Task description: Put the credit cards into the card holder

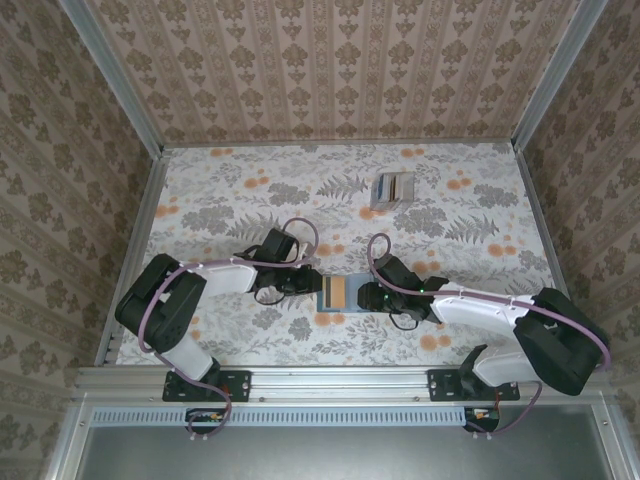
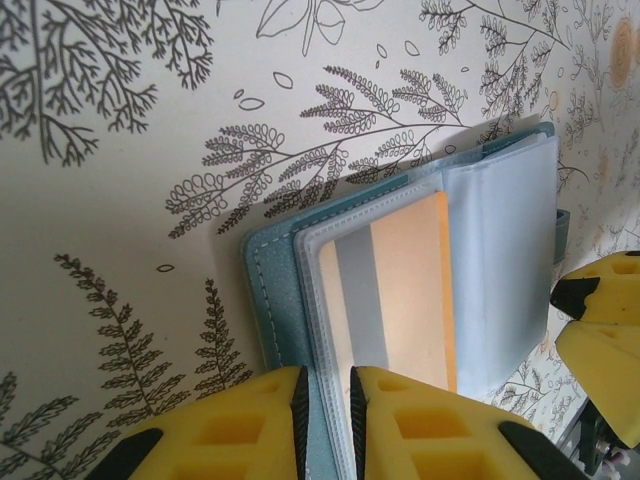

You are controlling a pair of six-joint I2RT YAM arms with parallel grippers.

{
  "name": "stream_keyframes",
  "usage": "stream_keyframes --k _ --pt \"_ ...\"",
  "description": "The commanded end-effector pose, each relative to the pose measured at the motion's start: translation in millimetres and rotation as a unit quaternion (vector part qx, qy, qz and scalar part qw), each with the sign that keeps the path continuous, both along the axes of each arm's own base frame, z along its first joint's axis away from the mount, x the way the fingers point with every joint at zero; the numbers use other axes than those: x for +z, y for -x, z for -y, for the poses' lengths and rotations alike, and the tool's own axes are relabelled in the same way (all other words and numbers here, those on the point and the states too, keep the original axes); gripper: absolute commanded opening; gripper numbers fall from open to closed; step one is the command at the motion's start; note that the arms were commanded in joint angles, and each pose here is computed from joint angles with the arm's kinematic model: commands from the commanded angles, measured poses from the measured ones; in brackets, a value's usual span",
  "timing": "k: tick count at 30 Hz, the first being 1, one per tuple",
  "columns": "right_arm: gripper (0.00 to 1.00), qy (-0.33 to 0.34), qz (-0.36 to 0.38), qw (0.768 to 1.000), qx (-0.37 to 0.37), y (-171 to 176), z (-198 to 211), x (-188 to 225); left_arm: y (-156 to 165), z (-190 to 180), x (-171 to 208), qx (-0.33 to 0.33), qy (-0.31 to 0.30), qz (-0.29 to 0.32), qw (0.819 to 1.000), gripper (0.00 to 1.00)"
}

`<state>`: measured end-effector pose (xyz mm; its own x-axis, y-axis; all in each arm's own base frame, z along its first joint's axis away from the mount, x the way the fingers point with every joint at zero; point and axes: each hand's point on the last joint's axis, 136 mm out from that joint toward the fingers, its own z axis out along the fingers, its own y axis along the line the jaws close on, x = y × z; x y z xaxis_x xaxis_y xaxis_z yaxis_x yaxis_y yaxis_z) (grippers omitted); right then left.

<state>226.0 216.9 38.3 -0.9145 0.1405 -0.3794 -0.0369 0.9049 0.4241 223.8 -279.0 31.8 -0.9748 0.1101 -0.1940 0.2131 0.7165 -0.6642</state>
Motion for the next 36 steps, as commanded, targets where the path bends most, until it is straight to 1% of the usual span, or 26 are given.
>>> stream_keyframes --k 1,10,12,14,16,21,29,36 --pt "0.37 -0.019 0.008 1.0 -0.003 -7 -8 14 1 1 -2 -0.001 0.004 -0.003 1.0 0.22" --pt "0.36 -0.023 -0.004 1.0 0.0 -7 -13 5 2 1 -5 -0.003 0.003 -0.005 1.0 0.22" --pt "0.38 -0.015 -0.006 1.0 -0.001 -7 -11 3 2 0 -6 -0.001 0.001 -0.006 1.0 0.22" --pt "0.42 -0.01 -0.005 1.0 -0.005 -8 -9 3 3 1 -5 -0.001 0.005 -0.007 1.0 0.22" --pt "0.43 -0.008 -0.002 1.0 -0.006 -8 -7 5 4 -1 -5 -0.001 0.003 -0.004 1.0 0.22" --pt "0.43 -0.002 0.012 1.0 -0.004 -9 -4 14 4 -1 -6 -0.001 0.004 -0.005 1.0 0.22" --pt "0.42 0.0 -0.006 1.0 0.003 -8 -9 1 4 -1 -8 -0.002 0.002 -0.004 1.0 0.22" --pt "0.44 0.025 0.001 1.0 0.003 -7 -2 3 5 -2 -9 0.002 0.002 -0.006 1.0 0.22"
